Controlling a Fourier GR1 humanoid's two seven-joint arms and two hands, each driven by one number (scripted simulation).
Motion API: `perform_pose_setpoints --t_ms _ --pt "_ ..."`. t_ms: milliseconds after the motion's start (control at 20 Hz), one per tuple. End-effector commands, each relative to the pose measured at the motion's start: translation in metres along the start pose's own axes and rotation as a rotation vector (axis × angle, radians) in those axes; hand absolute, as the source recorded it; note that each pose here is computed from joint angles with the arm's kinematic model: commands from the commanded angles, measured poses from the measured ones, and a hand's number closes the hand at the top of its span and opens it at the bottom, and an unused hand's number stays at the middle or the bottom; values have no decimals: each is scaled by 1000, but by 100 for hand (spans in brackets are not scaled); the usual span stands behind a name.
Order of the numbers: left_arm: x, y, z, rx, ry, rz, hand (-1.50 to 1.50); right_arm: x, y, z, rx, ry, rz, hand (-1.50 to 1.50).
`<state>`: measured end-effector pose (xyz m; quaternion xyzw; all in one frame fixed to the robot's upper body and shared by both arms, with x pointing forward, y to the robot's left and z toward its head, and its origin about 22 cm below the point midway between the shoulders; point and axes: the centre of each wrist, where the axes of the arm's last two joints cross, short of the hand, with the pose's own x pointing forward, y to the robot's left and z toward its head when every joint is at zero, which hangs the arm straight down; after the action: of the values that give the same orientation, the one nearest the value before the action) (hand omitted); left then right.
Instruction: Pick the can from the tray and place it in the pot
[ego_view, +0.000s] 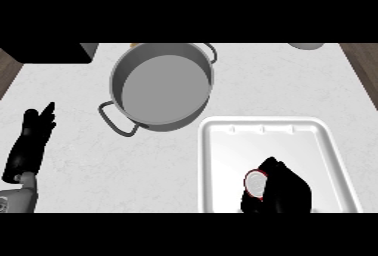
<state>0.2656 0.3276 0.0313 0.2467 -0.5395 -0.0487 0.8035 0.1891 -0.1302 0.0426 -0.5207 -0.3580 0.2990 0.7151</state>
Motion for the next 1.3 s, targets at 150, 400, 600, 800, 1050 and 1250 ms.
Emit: perform_pose_setpoints --t_ms 150,400,600,800,1050,1250 --pt "2 -3 -10 3 1 10 0 34 -39 43 -249 57 -26 150" --pt "8 0 -10 2 -6 5 0 53 -84 68 -539 -158 -159 150" --pt "9 -4 -5 -5 -9 5 0 69 -107 86 -670 -264 -255 150" --pt "-3 -6 10 -27 -6 -5 0 101 -137 85 -743 -312 -237 150" --pt "8 1 -3 -28 -14 -10 0 132 -155 81 -674 -352 -232 150" --pt "14 -4 -13 -43 -23 6 0 158 -173 62 -584 -353 -250 150"
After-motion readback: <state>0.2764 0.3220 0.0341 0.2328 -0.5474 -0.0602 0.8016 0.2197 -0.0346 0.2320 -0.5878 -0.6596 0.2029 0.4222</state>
